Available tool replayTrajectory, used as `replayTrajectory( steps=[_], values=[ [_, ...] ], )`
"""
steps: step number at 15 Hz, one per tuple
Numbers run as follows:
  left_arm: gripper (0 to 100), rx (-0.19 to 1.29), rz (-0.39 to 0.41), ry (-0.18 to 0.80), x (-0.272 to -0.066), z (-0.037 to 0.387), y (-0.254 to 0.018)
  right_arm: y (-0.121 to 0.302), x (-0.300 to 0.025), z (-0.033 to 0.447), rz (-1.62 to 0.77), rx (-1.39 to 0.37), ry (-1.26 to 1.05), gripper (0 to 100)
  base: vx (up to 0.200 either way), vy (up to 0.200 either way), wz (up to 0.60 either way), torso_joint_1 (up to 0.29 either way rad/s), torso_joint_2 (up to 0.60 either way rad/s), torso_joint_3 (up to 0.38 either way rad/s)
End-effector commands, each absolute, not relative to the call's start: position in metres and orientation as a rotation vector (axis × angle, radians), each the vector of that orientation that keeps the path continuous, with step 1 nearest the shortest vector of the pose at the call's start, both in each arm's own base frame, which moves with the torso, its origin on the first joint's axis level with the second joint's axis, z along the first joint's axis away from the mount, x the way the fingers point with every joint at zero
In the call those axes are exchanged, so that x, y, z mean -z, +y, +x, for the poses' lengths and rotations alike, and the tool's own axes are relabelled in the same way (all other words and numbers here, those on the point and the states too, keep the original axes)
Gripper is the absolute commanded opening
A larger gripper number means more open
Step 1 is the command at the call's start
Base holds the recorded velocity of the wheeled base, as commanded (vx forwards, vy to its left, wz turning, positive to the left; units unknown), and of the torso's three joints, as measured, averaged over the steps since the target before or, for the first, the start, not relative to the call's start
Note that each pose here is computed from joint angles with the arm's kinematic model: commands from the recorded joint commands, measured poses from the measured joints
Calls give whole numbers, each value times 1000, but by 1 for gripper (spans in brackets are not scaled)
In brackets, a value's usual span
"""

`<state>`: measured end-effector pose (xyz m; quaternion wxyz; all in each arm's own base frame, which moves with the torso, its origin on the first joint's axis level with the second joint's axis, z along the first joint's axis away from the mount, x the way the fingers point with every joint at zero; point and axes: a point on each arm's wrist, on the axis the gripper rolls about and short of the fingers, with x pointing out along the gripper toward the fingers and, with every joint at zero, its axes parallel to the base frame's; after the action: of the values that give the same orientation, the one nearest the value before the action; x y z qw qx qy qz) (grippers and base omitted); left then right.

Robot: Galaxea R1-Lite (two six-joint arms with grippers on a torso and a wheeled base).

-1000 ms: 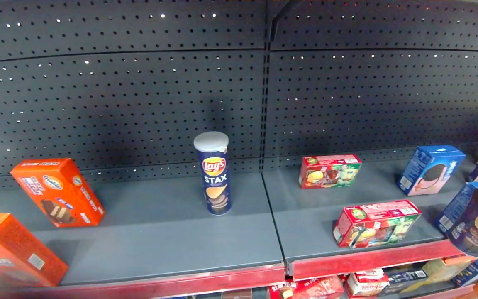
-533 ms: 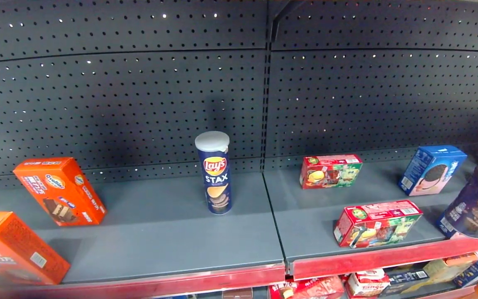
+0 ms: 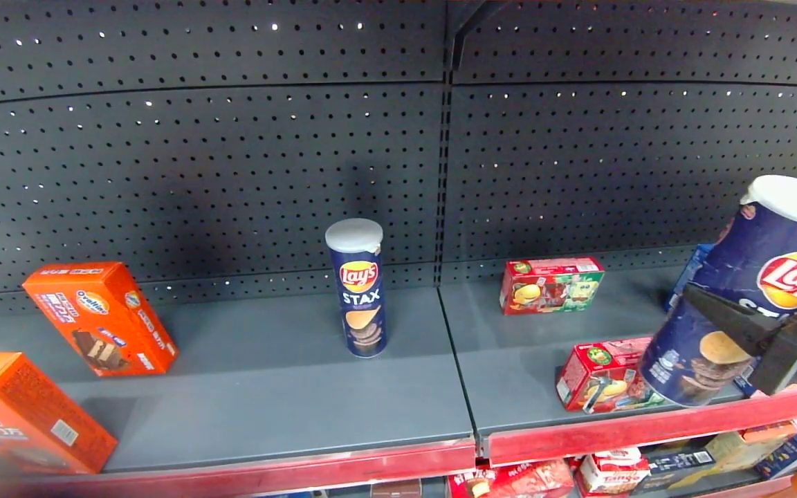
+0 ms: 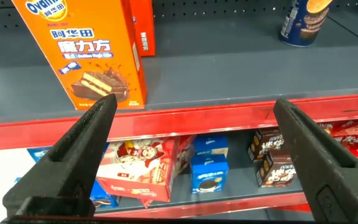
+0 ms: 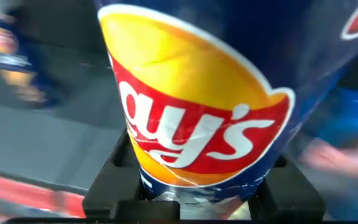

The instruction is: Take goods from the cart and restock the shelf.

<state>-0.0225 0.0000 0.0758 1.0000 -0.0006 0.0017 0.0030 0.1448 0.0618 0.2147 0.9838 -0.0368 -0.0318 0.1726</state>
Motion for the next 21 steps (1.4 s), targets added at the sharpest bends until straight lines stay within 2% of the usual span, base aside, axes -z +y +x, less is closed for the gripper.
replayTrajectory(
  steps=[1,6,12,16,18,20,21],
  values=[
    [100,-8,-2,3,-76,-23,0,94,-217,173,-68,-494,-46,0,0,0,0,0,0,0],
    [100,-6,-2,5,-76,-22,0,138,-226,192,-56,-710,-87,0,0,0,0,0,0,0],
    [100,-8,-2,5,-76,-22,0,162,-234,182,-38,-807,-127,0,0,0,0,0,0,0],
    [100,2,15,5,-76,-22,0,158,-234,183,-41,-787,-119,0,0,0,0,0,0,0],
    [100,0,12,5,-76,-22,0,156,-229,181,-46,-699,-95,0,0,0,0,0,0,0],
    [100,-15,-5,-2,-77,-23,0,158,-218,176,-64,-708,-60,0,0,0,0,0,0,0],
    [100,63,-22,-48,-109,-26,-1,154,-212,171,-70,-709,-44,0,0,0,0,0,0,0]
  ],
)
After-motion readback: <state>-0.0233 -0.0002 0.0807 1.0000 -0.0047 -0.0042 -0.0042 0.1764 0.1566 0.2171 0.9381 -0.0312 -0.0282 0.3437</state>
